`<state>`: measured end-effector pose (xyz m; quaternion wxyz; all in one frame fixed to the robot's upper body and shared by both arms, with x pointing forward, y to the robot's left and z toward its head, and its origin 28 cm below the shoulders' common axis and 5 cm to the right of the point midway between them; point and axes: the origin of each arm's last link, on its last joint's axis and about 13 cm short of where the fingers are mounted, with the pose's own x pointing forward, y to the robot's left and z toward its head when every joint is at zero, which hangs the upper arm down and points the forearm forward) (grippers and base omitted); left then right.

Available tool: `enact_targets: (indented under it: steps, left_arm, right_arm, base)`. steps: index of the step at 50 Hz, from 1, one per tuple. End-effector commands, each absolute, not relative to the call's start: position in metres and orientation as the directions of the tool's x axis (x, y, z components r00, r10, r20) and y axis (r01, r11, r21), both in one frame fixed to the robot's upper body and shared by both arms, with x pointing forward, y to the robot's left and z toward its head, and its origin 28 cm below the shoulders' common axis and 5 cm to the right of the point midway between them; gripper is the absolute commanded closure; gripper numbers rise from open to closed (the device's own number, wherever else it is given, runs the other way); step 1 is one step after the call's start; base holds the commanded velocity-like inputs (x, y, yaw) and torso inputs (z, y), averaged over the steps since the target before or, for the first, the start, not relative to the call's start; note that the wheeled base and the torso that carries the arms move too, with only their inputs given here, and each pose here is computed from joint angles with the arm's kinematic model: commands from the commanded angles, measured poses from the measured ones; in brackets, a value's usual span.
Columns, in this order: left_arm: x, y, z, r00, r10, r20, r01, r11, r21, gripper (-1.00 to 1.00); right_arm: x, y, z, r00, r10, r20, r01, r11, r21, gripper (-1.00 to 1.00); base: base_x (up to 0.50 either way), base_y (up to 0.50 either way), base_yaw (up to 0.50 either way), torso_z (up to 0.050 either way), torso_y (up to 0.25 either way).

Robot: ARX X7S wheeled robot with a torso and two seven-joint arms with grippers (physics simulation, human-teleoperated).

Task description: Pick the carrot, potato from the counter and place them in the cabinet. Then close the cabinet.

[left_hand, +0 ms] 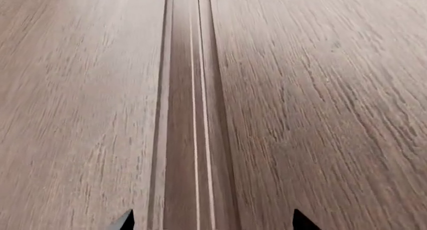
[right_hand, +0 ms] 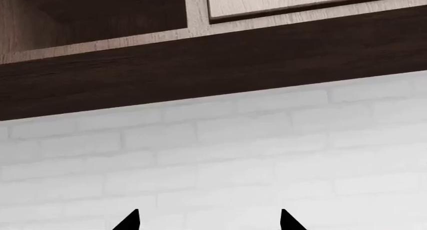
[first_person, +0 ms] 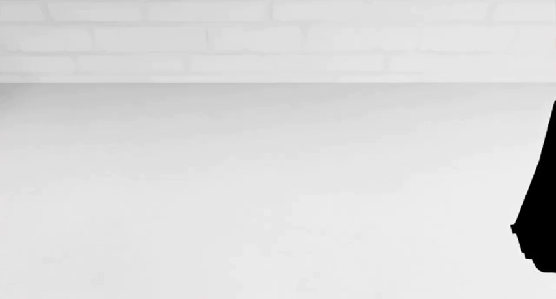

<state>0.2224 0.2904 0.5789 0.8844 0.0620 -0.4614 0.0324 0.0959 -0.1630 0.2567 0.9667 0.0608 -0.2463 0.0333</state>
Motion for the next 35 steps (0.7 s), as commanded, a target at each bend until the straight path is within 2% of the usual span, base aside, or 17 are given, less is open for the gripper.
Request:
enact_targets:
  steps: [1, 15, 35]
  left_arm:
    - [0.243, 0.265, 0.599, 0.604, -0.024, 0.797, -0.127, 0.984, 0.126, -1.00]
    - [0.281, 0.231, 0.584, 0.685, -0.075, 0.725, -0.183, 0.945, 0.270, -1.00]
    - [0.301, 0.199, 0.570, 0.718, -0.156, 0.679, -0.113, 0.936, 0.335, -1.00]
  right_arm:
    - [0.095, -0.165, 0.257, 0.876, 0.030, 0.482, -0.091, 0.991, 0.103, -1.00]
    - [0.091, -0.169, 0.255, 0.876, 0.019, 0.482, -0.083, 0.990, 0.112, -1.00]
    - [0.095, -0.169, 0.252, 0.874, 0.011, 0.485, -0.080, 0.990, 0.120, -1.00]
  base:
    - [0.00, 0.00, 0.00, 0.000, 0.000]
    - [0.00, 0.00, 0.00, 0.002, 0.000]
    - [0.00, 0.00, 0.00, 0.000, 0.000]
